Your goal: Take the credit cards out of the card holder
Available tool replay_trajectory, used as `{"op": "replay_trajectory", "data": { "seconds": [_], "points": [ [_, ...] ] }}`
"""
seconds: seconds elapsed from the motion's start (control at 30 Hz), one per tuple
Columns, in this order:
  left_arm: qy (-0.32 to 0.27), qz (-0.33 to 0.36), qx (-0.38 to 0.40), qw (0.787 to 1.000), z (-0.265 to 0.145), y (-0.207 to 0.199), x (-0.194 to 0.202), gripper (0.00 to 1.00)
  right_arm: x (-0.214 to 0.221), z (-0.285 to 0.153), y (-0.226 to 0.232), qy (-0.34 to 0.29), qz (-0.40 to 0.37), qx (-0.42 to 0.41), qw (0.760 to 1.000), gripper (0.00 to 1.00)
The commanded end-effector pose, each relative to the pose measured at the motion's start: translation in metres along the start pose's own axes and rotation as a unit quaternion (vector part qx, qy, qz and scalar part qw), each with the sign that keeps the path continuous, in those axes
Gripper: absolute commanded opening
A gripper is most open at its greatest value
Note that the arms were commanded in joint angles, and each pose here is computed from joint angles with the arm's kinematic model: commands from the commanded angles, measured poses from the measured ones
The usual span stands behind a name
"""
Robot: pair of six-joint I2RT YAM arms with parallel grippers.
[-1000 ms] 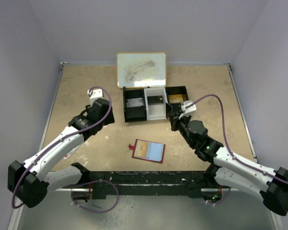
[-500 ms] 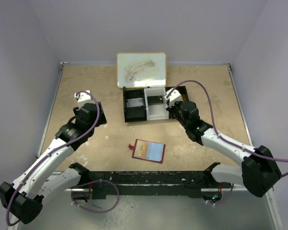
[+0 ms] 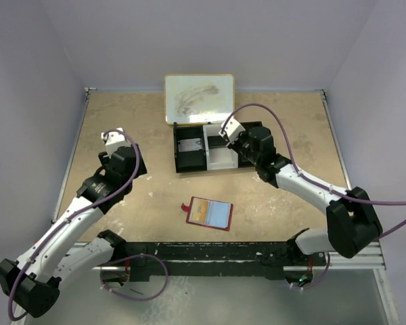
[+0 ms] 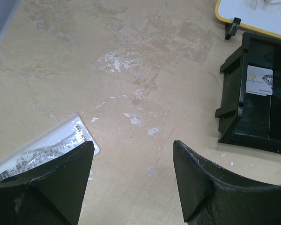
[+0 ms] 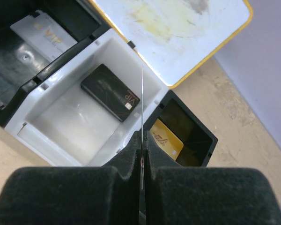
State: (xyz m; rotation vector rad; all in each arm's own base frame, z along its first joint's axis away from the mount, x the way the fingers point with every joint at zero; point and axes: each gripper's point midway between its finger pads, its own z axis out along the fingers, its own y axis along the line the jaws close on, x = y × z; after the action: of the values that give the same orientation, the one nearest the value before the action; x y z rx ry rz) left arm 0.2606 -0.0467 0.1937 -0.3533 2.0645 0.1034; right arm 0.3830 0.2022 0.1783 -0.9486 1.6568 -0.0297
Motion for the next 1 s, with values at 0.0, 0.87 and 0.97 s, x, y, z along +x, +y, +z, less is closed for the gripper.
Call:
{"op": "replay_trajectory", "data": {
  "seconds": [0.0,0.87,0.97],
  "points": [
    [-0.022,-0.008,-0.008,1.0,-0.003,0.004,-0.012,0.66,-0.021,0.006,0.006,-0.026,-0.047,-0.051,0.997,0.0],
    [-0.008,0.015,-0.001,1.0,0.001,-0.001,-0.007,0.66,0.032,0.092,0.016,0.064,-0.215,-0.089,0.97,0.0],
    [-0.006,0.018,0.001,1.0,0.002,-0.002,-0.006,0.66,0.039,0.099,0.015,0.074,-0.231,-0.086,0.966,0.0]
  ]
}}
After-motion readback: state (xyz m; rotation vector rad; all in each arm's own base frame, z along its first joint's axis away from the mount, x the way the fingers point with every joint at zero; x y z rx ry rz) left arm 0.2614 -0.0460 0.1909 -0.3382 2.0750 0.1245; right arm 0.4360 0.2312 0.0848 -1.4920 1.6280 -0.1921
